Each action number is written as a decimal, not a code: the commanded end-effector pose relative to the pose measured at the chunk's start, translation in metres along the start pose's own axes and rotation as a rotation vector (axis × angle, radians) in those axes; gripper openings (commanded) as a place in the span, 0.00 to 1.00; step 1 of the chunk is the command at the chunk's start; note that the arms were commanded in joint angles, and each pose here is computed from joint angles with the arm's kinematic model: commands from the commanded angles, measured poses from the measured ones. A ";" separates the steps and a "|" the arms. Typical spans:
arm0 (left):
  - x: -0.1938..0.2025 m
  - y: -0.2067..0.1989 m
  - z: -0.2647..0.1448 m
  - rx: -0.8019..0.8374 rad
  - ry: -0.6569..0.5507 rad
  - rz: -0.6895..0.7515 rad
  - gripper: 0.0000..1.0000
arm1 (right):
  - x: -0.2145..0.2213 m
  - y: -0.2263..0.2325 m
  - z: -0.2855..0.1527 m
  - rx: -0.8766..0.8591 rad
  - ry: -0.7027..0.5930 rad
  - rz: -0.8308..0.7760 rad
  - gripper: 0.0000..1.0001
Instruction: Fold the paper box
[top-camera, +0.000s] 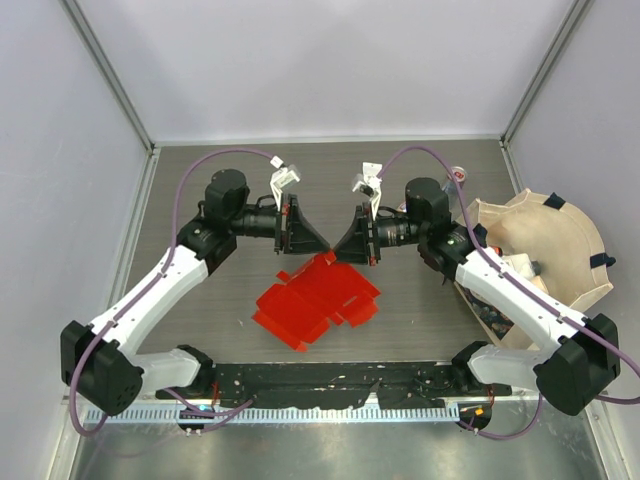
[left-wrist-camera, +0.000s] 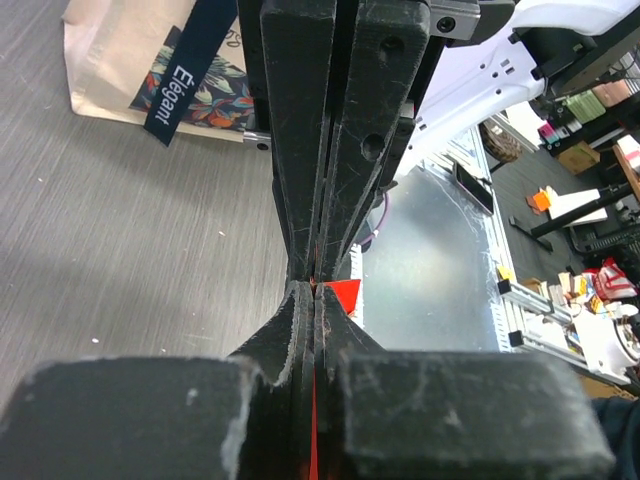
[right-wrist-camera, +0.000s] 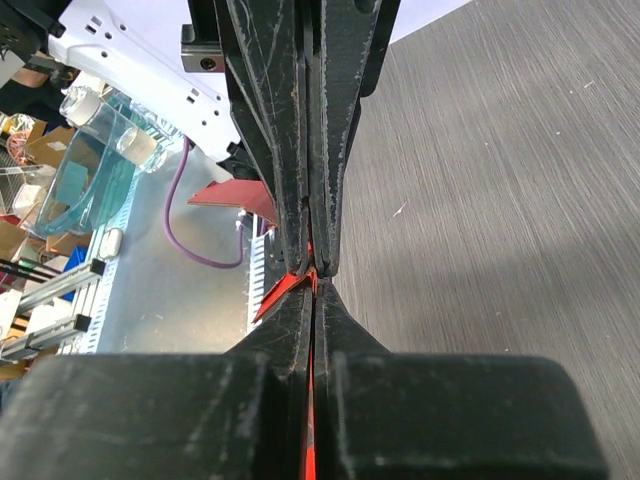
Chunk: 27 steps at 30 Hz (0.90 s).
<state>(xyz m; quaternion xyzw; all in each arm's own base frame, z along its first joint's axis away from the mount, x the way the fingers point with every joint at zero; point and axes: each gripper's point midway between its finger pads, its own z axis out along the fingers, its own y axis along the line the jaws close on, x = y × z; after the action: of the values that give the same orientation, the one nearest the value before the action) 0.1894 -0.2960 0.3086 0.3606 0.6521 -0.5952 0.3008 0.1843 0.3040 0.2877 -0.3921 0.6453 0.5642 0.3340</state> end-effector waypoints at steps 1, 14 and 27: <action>-0.007 -0.015 -0.006 -0.012 -0.022 0.056 0.00 | -0.034 0.014 -0.003 -0.017 -0.097 -0.113 0.01; -0.016 0.037 -0.096 -0.404 -0.298 -0.185 0.48 | -0.027 0.030 -0.022 0.011 -0.090 -0.133 0.01; 0.009 0.003 -0.088 -0.156 -0.324 -0.181 0.51 | -0.043 0.018 -0.024 -0.007 -0.118 -0.109 0.01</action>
<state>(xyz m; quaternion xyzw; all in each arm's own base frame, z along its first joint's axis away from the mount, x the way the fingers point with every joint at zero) 0.2090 -0.2033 0.2616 0.0986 0.7346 -0.5829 0.3329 0.1871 0.2822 0.3167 -0.3782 0.6322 0.5555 0.3855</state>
